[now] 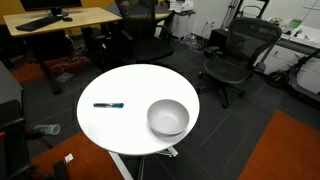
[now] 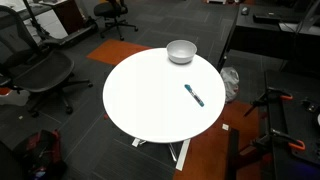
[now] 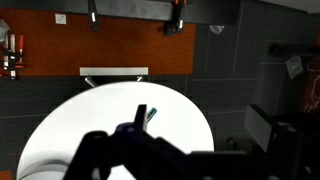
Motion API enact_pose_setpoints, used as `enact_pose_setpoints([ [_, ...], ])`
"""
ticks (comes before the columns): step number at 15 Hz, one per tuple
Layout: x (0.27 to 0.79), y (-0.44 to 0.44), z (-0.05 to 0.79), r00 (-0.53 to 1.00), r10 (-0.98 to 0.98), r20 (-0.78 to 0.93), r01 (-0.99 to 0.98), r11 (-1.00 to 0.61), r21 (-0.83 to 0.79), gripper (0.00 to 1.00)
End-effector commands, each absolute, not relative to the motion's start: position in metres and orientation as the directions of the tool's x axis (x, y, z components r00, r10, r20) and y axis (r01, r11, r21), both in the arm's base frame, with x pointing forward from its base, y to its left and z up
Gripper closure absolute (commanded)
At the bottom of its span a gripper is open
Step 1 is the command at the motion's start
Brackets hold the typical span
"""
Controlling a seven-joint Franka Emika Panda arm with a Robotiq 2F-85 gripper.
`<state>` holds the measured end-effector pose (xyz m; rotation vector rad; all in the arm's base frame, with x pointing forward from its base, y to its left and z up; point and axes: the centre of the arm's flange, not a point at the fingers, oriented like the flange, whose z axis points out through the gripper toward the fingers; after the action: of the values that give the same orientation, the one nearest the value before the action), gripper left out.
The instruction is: Put the pen in the bowl
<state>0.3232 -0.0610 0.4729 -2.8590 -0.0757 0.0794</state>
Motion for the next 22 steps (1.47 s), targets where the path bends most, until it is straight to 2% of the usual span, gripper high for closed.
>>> enact_pose_setpoints([
  [1,0.323,-0.061,0.473,0.997,0.060,-0.047,0.044,-0.960,-0.278,0.00],
  [7,0.323,-0.061,0.473,0.997,0.060,-0.047,0.044,-0.960,-0.278,0.00],
  [22,0.369,-0.029,0.417,0.970,-0.238,0.057,-0.228,-0.964,-0.139,0.00],
])
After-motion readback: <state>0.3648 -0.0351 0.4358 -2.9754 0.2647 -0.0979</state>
